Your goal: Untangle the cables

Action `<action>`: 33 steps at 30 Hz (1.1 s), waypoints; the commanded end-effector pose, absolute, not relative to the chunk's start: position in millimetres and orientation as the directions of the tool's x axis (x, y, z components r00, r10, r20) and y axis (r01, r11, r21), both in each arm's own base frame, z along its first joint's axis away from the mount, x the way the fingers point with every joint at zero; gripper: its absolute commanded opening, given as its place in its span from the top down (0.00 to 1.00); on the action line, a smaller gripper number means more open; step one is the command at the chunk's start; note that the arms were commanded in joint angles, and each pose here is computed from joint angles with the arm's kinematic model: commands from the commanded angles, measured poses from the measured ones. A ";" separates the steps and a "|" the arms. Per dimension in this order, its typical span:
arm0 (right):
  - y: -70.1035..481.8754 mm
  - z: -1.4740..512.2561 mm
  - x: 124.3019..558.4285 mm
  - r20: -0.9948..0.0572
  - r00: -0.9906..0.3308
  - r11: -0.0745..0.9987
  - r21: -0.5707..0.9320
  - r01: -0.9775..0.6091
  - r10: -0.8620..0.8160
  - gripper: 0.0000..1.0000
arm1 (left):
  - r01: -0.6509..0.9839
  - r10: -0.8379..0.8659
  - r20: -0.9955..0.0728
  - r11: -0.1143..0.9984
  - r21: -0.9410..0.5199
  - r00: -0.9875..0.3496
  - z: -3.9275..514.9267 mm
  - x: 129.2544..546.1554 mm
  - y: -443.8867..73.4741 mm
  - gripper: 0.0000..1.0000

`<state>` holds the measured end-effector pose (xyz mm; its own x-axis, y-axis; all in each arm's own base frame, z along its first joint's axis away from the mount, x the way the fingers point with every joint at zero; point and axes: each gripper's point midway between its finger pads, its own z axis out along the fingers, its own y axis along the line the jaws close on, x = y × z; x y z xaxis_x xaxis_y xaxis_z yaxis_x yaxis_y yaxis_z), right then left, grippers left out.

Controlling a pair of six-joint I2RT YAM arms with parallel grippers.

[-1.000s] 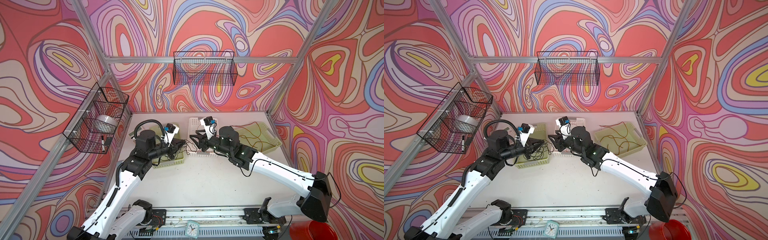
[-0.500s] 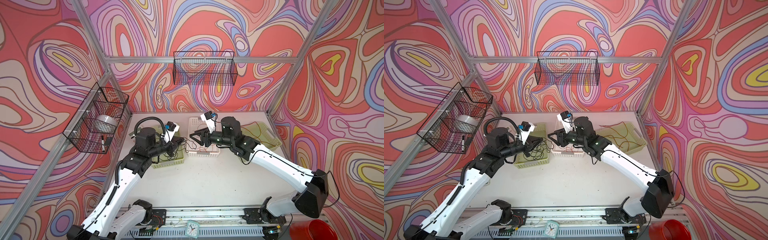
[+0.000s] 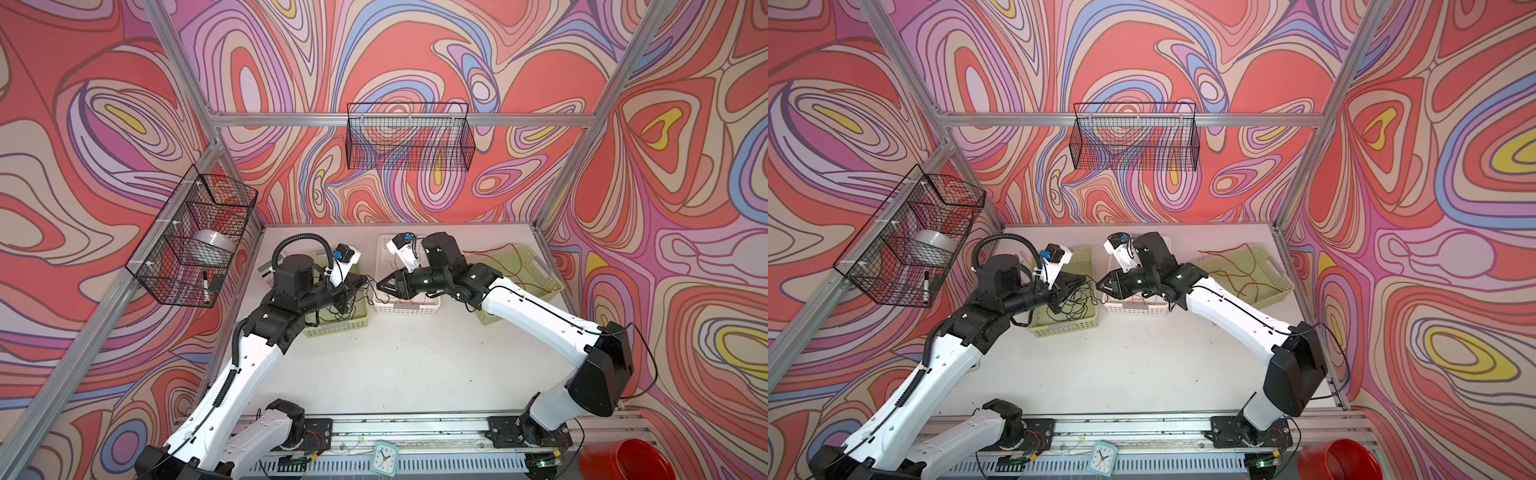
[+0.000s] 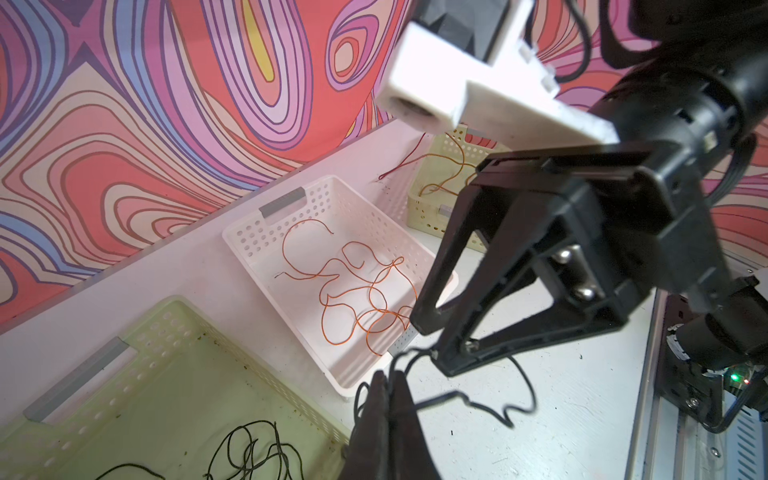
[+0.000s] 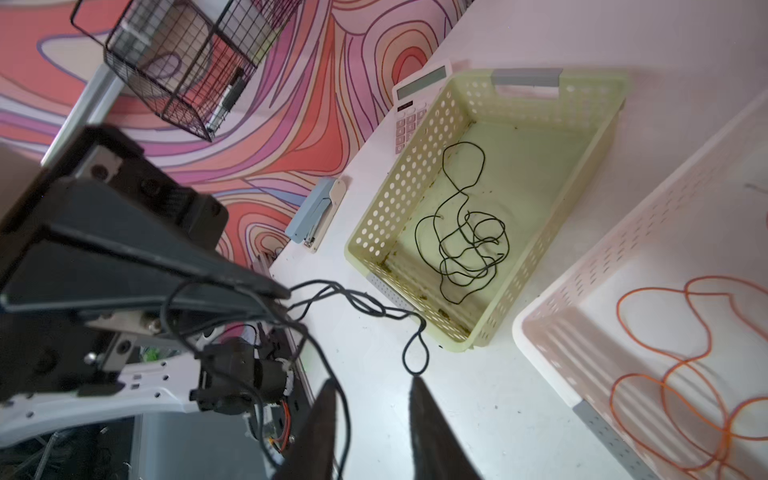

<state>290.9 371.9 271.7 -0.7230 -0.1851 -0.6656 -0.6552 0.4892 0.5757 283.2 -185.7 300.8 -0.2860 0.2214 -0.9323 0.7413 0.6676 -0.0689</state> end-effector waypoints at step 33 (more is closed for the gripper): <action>335.5 348.0 382.2 -0.880 -0.472 0.710 0.369 -0.600 0.058 1.00 | 0.587 0.112 -0.936 0.802 -0.113 -0.333 289.0 263.2 -151.3 0.29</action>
<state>395.8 314.0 338.8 -0.5070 0.1564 -0.8476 -0.4768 0.7684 0.4270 255.7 -149.1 263.6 -0.3764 0.1449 -0.9151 0.5874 0.8011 -0.1148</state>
